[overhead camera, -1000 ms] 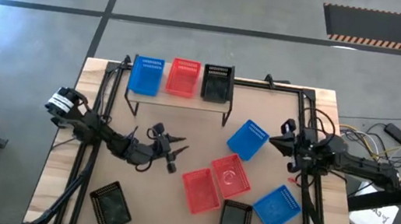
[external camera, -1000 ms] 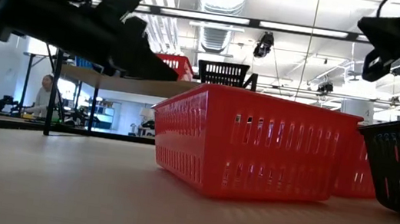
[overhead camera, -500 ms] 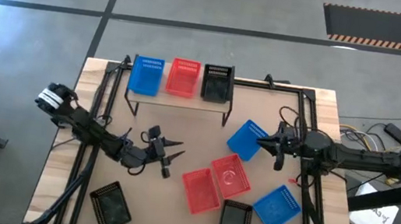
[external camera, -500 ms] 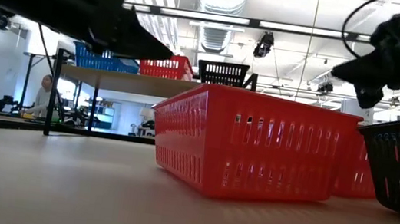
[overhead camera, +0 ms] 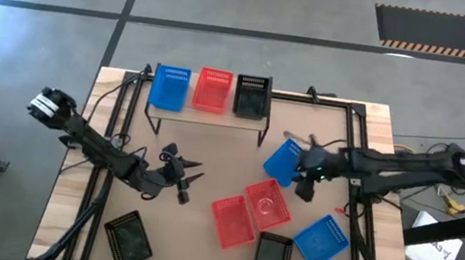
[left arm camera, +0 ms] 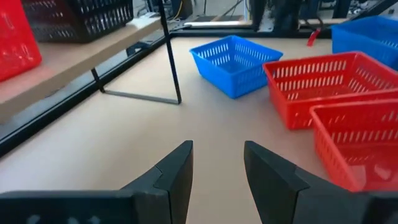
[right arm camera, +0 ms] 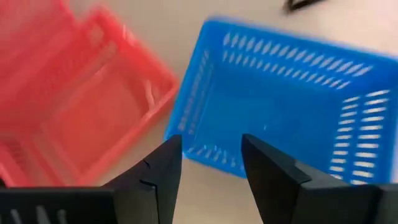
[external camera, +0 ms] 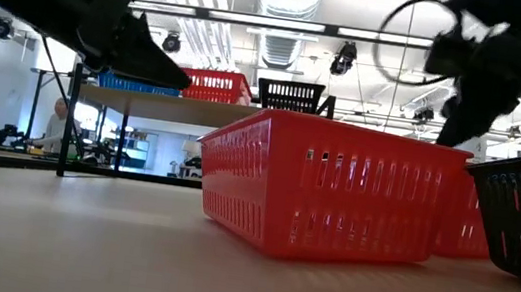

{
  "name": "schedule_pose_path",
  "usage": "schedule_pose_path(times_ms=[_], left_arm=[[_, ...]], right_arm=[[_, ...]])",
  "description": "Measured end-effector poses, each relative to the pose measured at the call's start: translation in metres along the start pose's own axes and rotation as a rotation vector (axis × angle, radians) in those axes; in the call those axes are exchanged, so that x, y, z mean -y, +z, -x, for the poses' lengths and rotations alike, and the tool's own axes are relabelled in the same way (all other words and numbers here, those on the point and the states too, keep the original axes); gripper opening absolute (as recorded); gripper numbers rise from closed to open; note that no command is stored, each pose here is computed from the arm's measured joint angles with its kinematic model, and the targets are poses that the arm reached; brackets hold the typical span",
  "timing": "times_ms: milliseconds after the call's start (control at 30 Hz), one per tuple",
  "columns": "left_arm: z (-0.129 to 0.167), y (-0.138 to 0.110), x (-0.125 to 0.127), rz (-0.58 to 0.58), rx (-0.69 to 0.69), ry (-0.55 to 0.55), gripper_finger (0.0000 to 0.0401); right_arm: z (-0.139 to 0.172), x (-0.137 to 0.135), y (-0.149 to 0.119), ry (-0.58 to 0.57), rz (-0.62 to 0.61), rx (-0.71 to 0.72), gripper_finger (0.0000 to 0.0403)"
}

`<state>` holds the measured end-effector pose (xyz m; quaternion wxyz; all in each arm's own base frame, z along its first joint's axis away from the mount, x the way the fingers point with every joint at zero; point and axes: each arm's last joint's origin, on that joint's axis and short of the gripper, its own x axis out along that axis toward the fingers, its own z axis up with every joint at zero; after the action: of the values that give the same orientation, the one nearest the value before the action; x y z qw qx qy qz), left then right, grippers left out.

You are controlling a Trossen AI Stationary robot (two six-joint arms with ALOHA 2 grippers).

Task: Stack baskets on shelf by color
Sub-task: Stack the top blue bin on the blue bin on the shelf

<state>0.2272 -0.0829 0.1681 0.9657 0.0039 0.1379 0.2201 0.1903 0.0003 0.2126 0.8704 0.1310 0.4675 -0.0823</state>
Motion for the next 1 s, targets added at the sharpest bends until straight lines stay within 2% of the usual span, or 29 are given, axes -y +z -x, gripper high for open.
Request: schedule_pose_path(times_ms=[100,200,300,467,567,767,1000], left_arm=[[0.0,-0.005,-0.001,-0.008,-0.013,0.003,0.0128],[-0.002,-0.008,0.0,-0.02,-0.022,0.005,0.0128],[-0.003,-0.01,0.001,-0.019,-0.023,0.005,0.0128],[-0.005,-0.014,0.003,-0.031,-0.034,0.008,0.0128],[-0.007,-0.015,0.004,-0.018,-0.023,0.005,0.0128],[-0.01,-0.019,0.008,-0.011,-0.015,0.003,0.0128],[-0.012,-0.016,0.01,0.001,-0.005,-0.003,0.0128]], right_arm=[[-0.008,-0.014,0.015,0.001,0.079,-0.062,0.0159],[-0.023,-0.024,0.022,-0.029,0.112,-0.147,0.016],[-0.033,-0.034,0.03,-0.046,0.145,-0.172,0.0158],[-0.047,-0.04,0.032,-0.143,0.185,-0.28,0.0146],[-0.052,-0.041,0.033,-0.161,0.201,-0.304,0.0134],[-0.064,-0.039,0.029,-0.211,0.241,-0.342,0.01],[-0.059,-0.044,0.027,-0.211,0.266,-0.329,0.0029]])
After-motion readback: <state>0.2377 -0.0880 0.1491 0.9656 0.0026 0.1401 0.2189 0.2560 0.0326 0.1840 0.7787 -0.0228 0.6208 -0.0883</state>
